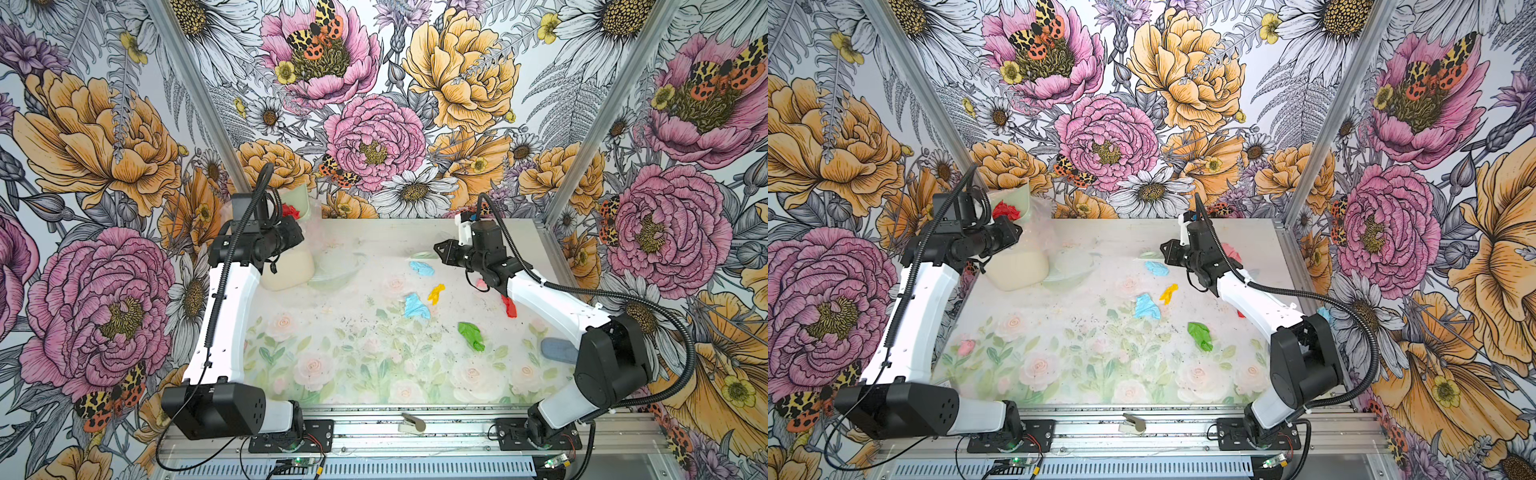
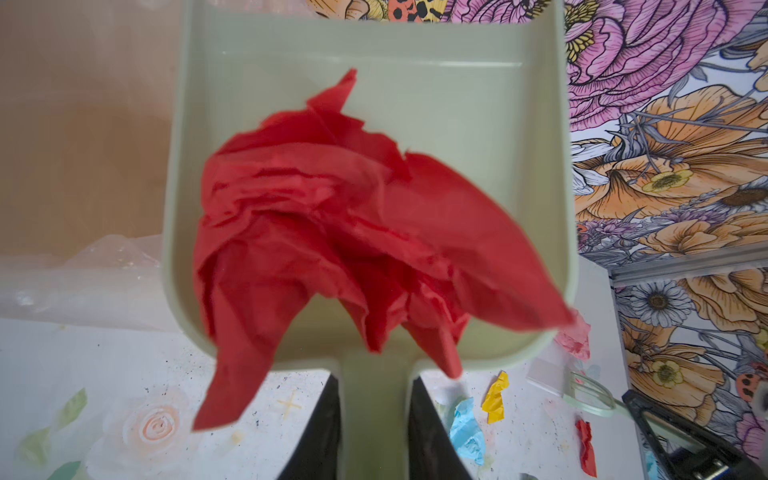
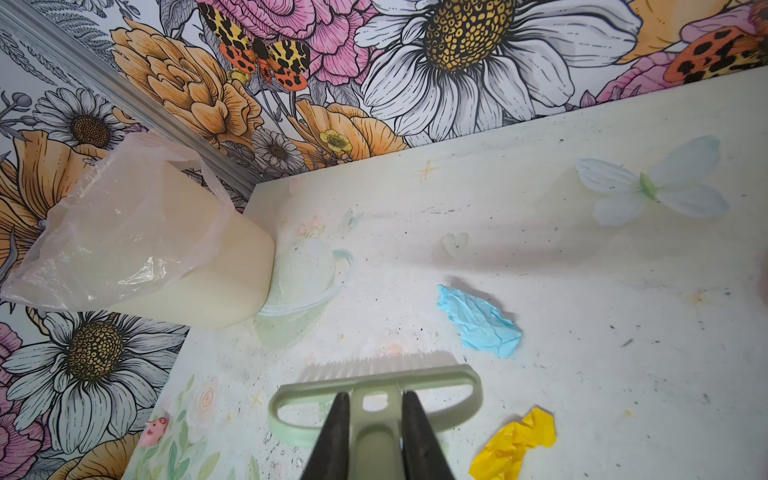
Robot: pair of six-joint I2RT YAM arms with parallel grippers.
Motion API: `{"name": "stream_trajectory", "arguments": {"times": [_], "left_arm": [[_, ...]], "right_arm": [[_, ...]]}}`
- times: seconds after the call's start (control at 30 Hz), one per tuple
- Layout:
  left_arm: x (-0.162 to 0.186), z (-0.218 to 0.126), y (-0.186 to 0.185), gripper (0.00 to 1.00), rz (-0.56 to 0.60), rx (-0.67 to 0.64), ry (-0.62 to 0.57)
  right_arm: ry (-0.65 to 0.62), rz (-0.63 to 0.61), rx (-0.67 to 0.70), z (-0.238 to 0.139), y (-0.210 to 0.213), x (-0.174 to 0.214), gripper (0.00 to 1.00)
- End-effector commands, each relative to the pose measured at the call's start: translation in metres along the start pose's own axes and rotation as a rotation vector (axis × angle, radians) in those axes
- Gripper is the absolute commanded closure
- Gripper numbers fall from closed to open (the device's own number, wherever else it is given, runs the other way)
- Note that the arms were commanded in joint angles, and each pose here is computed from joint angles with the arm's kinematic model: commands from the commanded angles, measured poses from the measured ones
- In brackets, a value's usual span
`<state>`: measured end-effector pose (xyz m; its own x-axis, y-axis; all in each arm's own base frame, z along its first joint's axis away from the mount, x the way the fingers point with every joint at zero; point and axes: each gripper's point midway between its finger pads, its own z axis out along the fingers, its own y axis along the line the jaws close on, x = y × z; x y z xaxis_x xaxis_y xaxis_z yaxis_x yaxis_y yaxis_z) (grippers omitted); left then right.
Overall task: Sweep away the paper scraps from the table
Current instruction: 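Carry the dustpan with the red scrap toward the white bin with the left gripper, then tilt the dustpan over the white bin with the left gripper to dump the red scrap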
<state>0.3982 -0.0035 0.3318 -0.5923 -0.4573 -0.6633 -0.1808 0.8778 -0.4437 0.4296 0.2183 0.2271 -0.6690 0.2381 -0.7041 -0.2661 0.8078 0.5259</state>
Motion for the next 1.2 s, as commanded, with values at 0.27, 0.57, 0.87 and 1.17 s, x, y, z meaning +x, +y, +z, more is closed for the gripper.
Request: {"name": "stream_trajectory", "arguments": {"times": [0.27,0.57,0.87,1.17], "left_arm": [[-0.038,0.009,-0.016,1.0,-0.18,0.288,0.003],[-0.051,0.016,-0.012,1.0,-0.25,0.361,-0.006],[-0.064,0.019,-0.018,1.0,-0.354,0.526,-0.013],[-0.069,0.022,-0.014,1.0,-0.399,0.565,-0.022]], "right_arm": [[-0.022,-0.011,-0.025,-0.007,0.006,-0.008,1.0],[-0.023,-0.01,-0.024,-0.006,0.006,-0.009,1.0],[-0.018,-0.005,-0.027,-0.004,0.006,-0.009,1.0],[-0.02,-0.005,-0.026,-0.004,0.006,-0.009,1.0]]}}
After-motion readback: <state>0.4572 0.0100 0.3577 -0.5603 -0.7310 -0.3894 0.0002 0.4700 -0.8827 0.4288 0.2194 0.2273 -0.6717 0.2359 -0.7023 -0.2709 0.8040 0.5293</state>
